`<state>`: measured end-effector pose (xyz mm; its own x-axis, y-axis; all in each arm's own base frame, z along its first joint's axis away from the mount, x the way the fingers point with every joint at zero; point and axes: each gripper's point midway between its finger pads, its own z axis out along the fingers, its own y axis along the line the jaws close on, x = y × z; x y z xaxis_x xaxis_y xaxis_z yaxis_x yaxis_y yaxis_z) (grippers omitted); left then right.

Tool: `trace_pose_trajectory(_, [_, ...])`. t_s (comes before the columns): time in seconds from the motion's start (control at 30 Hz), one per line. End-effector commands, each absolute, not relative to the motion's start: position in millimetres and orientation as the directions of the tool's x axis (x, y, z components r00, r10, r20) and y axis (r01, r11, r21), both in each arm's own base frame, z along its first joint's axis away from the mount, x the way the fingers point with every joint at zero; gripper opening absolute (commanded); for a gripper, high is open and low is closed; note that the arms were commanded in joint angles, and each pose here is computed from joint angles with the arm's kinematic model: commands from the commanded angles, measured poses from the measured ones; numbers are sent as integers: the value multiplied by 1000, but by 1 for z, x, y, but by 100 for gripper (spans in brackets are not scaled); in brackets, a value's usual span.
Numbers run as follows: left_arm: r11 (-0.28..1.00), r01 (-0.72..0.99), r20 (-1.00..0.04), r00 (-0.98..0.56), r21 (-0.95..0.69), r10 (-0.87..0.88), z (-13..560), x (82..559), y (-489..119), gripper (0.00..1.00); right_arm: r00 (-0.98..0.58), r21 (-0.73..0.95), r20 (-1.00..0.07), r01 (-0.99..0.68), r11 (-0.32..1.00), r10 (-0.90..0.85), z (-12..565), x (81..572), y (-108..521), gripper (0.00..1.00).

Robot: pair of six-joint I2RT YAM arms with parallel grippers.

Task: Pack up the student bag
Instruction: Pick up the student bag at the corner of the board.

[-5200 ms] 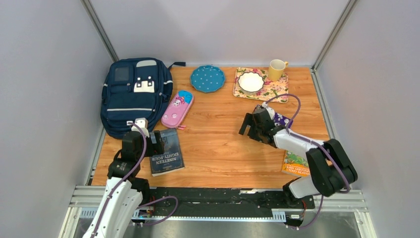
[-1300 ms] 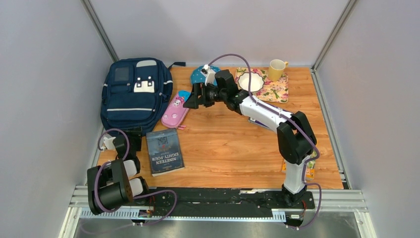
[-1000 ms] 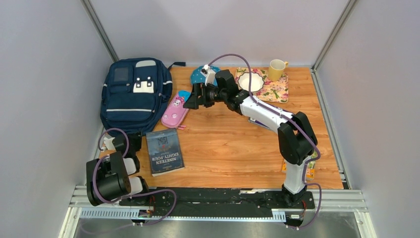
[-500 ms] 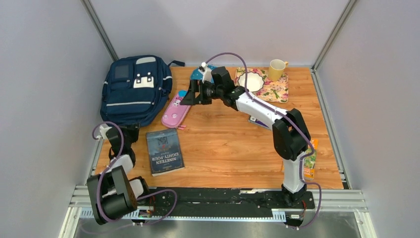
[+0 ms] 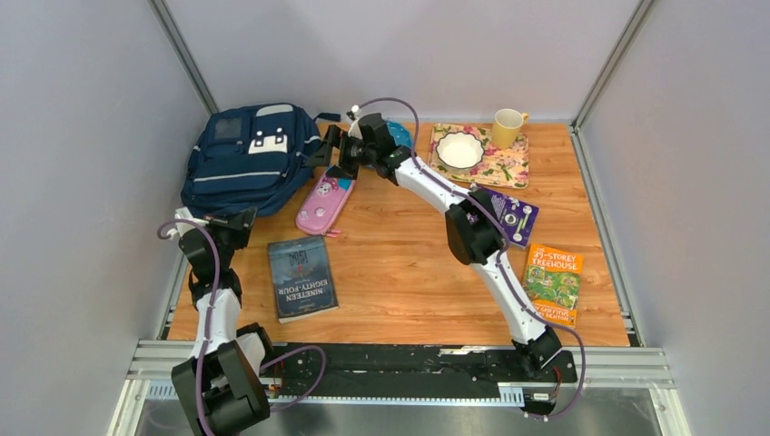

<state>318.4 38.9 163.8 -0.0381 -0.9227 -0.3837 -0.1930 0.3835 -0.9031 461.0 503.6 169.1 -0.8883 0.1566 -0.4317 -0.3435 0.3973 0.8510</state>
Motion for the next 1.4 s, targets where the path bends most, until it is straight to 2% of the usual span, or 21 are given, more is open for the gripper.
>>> trace_pose_trajectory(0.0, [464,60,-468,-129,-884,-874,218,313,8,0,-894,894,-366,-260,366,259,176,481,511,99])
trace_pose_trajectory(0.1, [460,114,-473,-156,-881,-867,227,308,-1,0,-888,893,-360,-238,381,288,165,490,512,99])
trace_pose_trajectory(0.5, [449,219,-495,-260,-866,-829,228,289,-29,0,-891,943,-296,-214,257,346,177,493,541,99])
trace_pose_trajectory(0.6, [451,238,-505,-274,-860,-819,228,286,-32,0,-895,951,-280,-208,230,347,180,488,549,54])
trace_pose_trajectory(0.63, [463,250,-521,-277,-851,-808,228,285,-34,0,-892,952,-280,-210,223,355,183,489,549,21])
trace_pose_trajectory(0.67, [470,246,-527,-283,-848,-802,225,285,-34,0,-891,953,-276,-205,222,361,184,489,550,8])
trace_pose_trajectory(0.7, [477,253,-536,-288,-842,-793,226,285,-35,0,-886,952,-282,-212,218,368,190,490,550,0])
trace_pose_trajectory(0.77, [494,257,-554,-302,-831,-776,222,284,-36,0,-873,948,-313,-260,186,375,209,490,551,0])
trace_pose_trajectory(0.97, [625,295,-689,-228,-723,-688,242,289,-28,0,-760,826,-557,-551,122,335,301,467,541,0])
trace_pose_trajectory(1.03, [684,345,-760,-174,-642,-626,269,292,-26,0,-698,753,-636,-654,66,329,344,449,533,0])
trace_pose_trajectory(1.17, [738,412,-830,-87,-534,-552,322,290,-27,0,-600,630,-739,-776,2,306,397,420,519,0])
trace_pose_trajectory(1.2, [756,442,-853,-43,-483,-520,346,287,-29,0,-576,606,-758,-795,3,307,405,416,517,0])
trace_pose_trajectory(1.37, [784,522,-915,15,-336,-402,388,278,-49,0,-414,444,-841,-896,6,348,470,387,491,0])
